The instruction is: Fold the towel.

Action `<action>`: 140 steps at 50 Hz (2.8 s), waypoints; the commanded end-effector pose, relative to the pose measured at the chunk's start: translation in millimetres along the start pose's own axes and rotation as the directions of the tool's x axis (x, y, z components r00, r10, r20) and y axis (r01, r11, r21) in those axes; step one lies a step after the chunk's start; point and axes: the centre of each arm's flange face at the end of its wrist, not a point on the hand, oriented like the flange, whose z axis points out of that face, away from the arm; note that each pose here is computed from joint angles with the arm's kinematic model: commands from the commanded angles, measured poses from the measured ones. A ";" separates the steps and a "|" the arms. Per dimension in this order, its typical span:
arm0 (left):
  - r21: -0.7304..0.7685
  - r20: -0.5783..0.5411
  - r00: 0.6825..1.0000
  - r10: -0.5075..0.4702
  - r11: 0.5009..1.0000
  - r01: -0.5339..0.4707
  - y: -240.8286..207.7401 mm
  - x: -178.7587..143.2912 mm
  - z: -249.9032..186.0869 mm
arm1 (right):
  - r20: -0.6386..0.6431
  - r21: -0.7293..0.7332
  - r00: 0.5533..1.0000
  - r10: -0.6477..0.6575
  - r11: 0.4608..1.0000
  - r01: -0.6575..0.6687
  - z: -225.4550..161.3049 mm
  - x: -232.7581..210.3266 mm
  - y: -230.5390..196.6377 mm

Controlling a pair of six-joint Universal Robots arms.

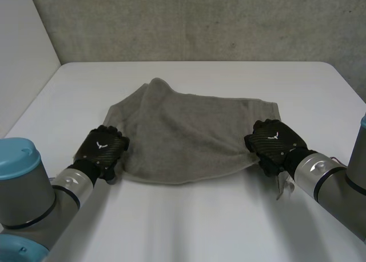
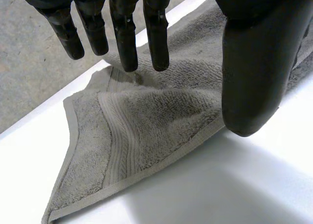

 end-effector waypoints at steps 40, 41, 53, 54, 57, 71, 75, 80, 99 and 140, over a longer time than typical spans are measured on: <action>-0.005 0.003 1.000 0.024 1.000 -0.024 5.0 -3.8 29.5 | -0.029 -0.014 1.000 0.011 1.000 -0.011 -3.8 12.5 -1.8; 0.017 0.016 1.000 0.027 0.999 -0.027 -2.9 -6.7 26.5 | -0.035 -0.022 0.999 0.013 1.000 -0.014 -7.7 16.5 -4.0; 0.174 0.101 0.994 0.034 0.983 -0.051 -70.0 -30.5 -17.3 | -0.035 -0.050 0.999 -0.039 0.998 0.037 -53.1 38.1 -34.4; 0.189 0.110 0.993 0.033 0.980 -0.054 -80.1 -33.2 -27.1 | -0.035 -0.050 0.999 -0.039 0.998 0.037 -53.1 38.1 -34.4; 0.225 0.126 0.991 0.035 0.972 -0.063 -101.7 -37.6 -50.1 | -0.047 -0.052 0.996 -0.080 0.996 0.077 -67.0 41.4 -43.8; 0.278 0.167 0.985 0.044 0.956 -0.090 -137.6 -42.9 -118.0 | 0.005 0.016 0.994 -0.112 0.994 0.112 -101.9 38.3 -78.4; 0.259 0.164 0.986 0.041 0.962 -0.084 -134.1 -44.8 -115.3 | -0.009 0.002 0.991 -0.131 0.991 0.131 -97.7 45.6 -74.8; 0.190 0.115 0.993 0.040 0.980 -0.062 -117.9 -46.7 -88.1 | 0.059 -0.075 0.986 -0.154 0.985 0.158 -58.0 56.8 -52.2; -0.014 -0.064 0.986 0.152 0.988 -0.153 -47.6 -34.4 62.7 | -0.032 -0.069 0.973 -0.229 0.972 0.226 27.7 62.9 -13.4; 0.165 0.029 0.973 0.231 0.959 -0.233 -23.0 -29.8 147.0 | -0.152 0.003 0.960 -0.233 0.972 0.236 118.0 56.9 42.5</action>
